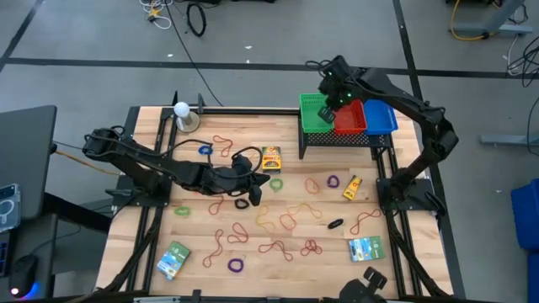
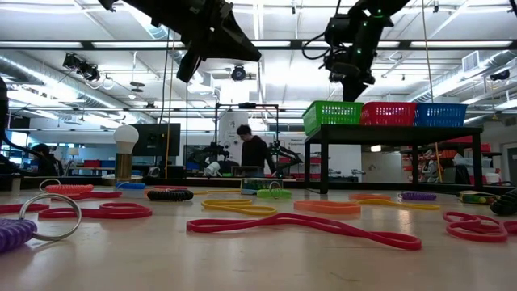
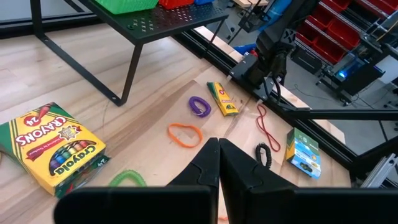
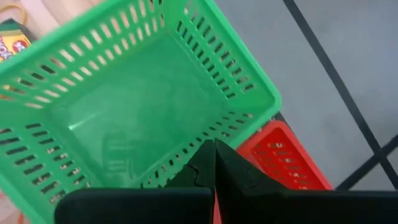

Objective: Pick & Place Office Desk Supplies
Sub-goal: Put the red rubber band into the red bin

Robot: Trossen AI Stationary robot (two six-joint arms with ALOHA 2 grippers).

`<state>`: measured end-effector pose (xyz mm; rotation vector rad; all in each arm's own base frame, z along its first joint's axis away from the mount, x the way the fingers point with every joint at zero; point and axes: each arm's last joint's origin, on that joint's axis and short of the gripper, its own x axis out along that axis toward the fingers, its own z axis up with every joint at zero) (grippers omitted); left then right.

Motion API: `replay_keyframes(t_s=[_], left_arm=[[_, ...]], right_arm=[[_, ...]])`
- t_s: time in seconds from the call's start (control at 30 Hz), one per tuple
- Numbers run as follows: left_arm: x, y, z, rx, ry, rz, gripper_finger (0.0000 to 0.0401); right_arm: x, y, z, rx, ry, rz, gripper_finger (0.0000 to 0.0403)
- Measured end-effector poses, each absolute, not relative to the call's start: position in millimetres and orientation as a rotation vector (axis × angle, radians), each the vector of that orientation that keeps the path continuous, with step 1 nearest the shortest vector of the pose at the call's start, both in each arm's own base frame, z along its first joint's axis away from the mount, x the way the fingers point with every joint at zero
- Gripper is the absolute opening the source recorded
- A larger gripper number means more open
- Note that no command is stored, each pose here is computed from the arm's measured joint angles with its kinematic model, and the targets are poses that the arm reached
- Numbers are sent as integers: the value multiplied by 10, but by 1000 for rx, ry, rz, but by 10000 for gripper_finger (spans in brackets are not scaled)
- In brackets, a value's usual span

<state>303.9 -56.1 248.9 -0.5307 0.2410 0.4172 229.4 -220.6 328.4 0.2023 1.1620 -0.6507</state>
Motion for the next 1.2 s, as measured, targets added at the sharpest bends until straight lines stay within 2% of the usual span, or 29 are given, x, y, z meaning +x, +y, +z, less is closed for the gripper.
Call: replay_keyframes(t_s=[0.4, 0.7, 0.97, 1.2], left_arm=[[3027, -561, 2501, -517, 227, 443, 7], [2973, -638, 2487, -321, 267, 471, 6], [2929, -813, 2452, -283, 290, 363, 6], [2746, -865, 2113, -406, 167, 215, 5]], right_arm=[[2263, -2137, 3400, 171, 1112, -652, 2], [2315, -1381, 3824, 113, 849, -490, 2], [2342, -617, 3663, 107, 583, -287, 2], [2263, -118, 3501, 91, 545, -271, 2]])
